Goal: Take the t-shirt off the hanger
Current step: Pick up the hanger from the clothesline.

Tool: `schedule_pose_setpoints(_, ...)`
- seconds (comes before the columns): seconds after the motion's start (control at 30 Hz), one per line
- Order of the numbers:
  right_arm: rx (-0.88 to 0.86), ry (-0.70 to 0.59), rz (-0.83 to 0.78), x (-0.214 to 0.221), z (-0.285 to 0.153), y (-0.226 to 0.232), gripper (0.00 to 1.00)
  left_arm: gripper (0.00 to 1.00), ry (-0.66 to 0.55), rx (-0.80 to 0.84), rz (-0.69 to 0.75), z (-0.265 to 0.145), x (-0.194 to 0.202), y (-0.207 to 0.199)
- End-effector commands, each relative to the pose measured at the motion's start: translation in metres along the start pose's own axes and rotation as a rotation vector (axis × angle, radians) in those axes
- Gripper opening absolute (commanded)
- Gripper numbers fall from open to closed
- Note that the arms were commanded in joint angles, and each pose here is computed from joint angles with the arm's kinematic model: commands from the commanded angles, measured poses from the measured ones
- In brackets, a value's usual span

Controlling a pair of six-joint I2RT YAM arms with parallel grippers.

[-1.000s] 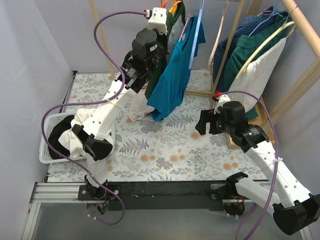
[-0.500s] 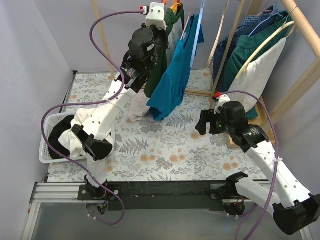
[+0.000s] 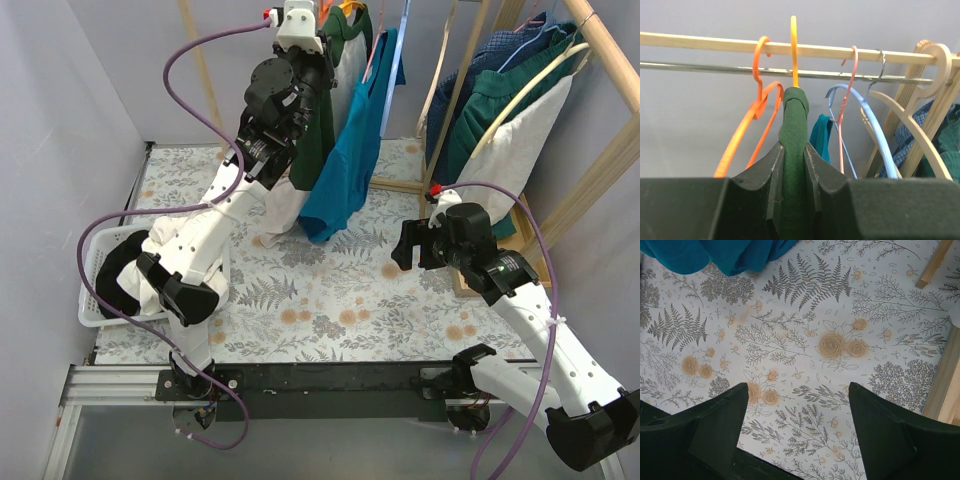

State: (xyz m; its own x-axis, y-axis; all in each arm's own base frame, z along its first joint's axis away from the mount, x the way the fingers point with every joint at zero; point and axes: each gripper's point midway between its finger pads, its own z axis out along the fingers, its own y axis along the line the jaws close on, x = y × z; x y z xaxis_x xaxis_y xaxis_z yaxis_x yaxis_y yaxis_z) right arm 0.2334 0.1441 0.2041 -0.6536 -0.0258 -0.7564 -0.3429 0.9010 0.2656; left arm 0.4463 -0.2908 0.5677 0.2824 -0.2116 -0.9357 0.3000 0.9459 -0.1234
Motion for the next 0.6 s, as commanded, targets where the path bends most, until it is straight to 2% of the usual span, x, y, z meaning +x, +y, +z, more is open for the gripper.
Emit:
schedule_pose_setpoints(0.0, -0.008, -0.023, 0.007, -0.004, -0.002, 0.003, 0.88, 0.00, -0.204, 0.015, -0.104, -0.029, -0.098, 0.012)
schedule_pose_setpoints(0.17, -0.012, -0.021, 0.009, -0.003, -0.002, 0.003, 0.88, 0.00, -0.147, -0.007, -0.103, -0.036, -0.070, 0.018)
schedule_pose_setpoints(0.4, -0.015, -0.021, 0.006, -0.002, -0.003, 0.004, 0.88, 0.00, -0.245, 0.021, -0.140, -0.045, -0.113, 0.018)
schedule_pose_setpoints(0.57, -0.022, -0.016, 0.009, 0.000, -0.002, 0.005, 0.88, 0.00, -0.258, 0.045, -0.140, -0.046, -0.123, 0.014)
